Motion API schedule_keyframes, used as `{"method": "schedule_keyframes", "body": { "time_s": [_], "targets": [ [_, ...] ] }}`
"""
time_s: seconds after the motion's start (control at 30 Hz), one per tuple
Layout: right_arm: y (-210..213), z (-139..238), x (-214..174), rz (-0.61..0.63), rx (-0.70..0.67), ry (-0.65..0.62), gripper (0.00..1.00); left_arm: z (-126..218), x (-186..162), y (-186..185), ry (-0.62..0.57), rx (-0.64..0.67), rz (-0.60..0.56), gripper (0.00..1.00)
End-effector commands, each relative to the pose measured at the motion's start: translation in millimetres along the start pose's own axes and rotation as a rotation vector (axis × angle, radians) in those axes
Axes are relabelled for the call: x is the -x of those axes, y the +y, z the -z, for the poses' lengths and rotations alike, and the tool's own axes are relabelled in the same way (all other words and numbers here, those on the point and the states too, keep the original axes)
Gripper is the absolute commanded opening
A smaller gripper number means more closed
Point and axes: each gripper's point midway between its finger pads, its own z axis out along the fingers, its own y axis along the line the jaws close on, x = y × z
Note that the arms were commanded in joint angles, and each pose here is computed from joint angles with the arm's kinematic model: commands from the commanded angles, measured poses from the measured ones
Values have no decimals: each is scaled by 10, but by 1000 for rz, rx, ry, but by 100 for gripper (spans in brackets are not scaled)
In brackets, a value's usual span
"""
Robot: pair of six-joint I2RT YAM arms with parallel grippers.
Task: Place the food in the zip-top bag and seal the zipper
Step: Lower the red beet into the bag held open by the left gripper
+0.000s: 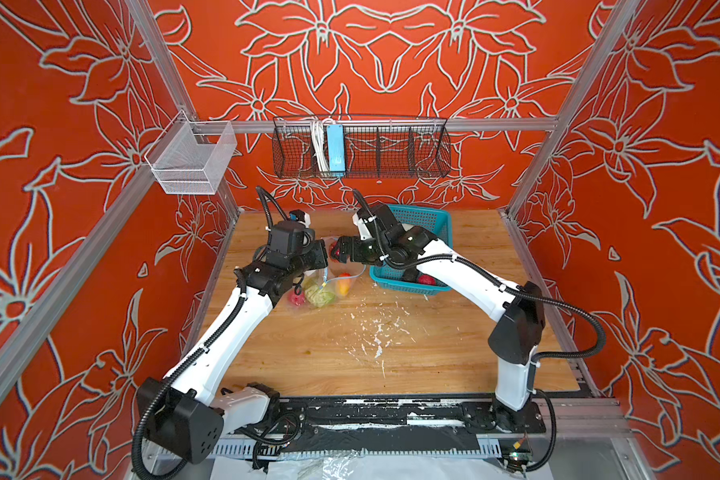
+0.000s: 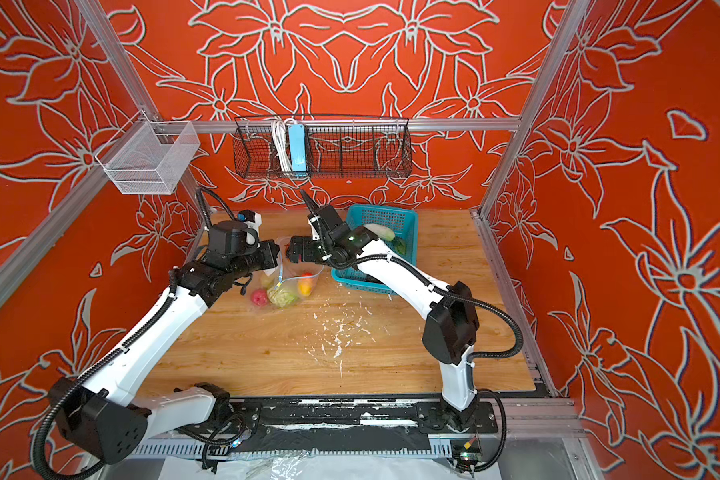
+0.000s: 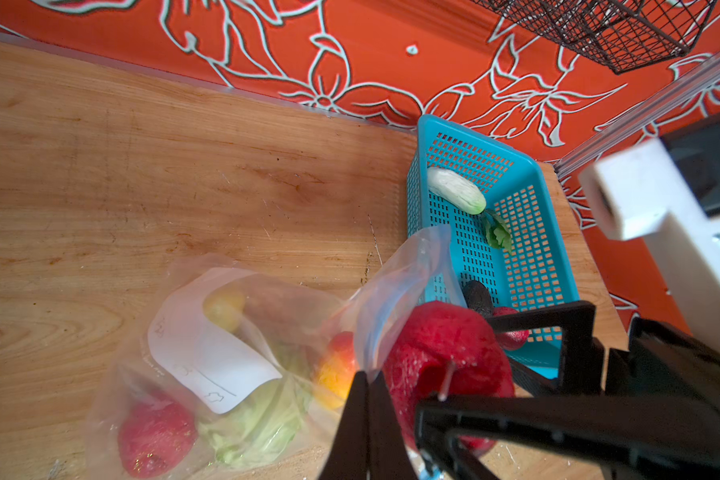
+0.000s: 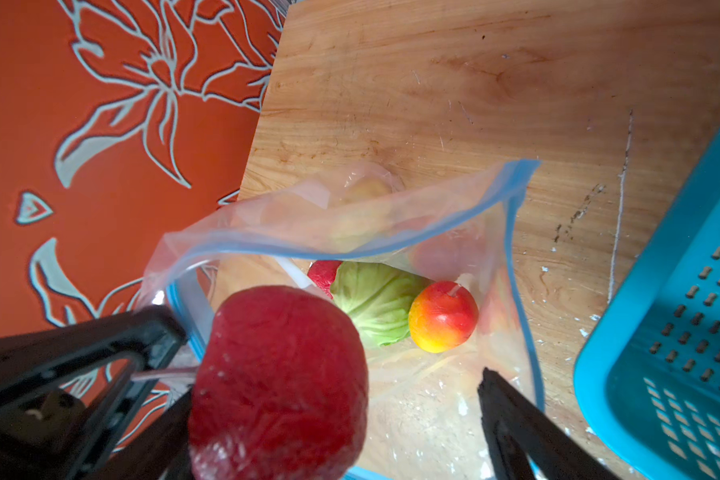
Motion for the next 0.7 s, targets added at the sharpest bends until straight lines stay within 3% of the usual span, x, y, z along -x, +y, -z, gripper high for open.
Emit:
{"method": "schedule_keyframes", "body": {
  "time_s": [0.0,0.43,0.67],
  "targets": [
    [67,183,88,18,-21,-39,98,38,3,5,-6,-6,6,0],
    [-172,424,109,88,-152,-55,98,46,23,21,-6,9,19,0],
    [-276,323,28,82,-140,-4,98,82,40,-7,-16,-7,27,0]
  ]
}}
